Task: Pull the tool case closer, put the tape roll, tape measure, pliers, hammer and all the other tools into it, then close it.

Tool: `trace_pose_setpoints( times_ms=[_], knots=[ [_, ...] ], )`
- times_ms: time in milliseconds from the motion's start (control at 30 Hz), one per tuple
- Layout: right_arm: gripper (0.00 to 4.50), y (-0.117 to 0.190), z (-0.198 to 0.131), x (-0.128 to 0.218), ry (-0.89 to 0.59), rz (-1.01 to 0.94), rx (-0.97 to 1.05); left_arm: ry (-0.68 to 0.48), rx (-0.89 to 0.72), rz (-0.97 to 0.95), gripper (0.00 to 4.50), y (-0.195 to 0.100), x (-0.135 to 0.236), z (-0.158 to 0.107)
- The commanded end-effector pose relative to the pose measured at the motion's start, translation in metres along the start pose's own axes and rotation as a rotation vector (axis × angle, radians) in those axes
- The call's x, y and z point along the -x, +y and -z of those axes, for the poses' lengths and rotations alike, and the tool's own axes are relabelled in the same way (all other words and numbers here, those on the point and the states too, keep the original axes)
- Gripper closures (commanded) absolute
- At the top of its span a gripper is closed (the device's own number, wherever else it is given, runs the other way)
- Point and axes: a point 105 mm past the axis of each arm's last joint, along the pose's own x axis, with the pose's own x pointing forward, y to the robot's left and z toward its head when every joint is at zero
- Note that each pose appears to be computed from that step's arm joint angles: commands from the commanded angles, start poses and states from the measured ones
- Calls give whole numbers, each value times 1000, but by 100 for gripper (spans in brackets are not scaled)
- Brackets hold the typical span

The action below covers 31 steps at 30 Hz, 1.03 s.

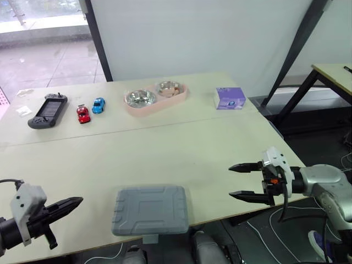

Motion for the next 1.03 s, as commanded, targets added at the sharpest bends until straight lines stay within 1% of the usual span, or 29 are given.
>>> trace_pose_setpoints(
  times_ms=[33,267,433,833,1033],
  knots=[
    [8,4,-3,0,21,-30,-12,-8,-17,-5,450,-1,1,-2],
    [8,17,-13,-4,12,-115,64,-7,-13,6,450,-3,-1,-1],
    [8,15,-10,-6,15,-101,22,0,-11,18,450,-5,-2,-1],
    [8,16,-6,-8,35,-116,7,4,-9,22,450,-8,-6,0],
    [8,18,-4,-10,36,-124,3,24,13,50,450,-11,-7,2]
  ],
)
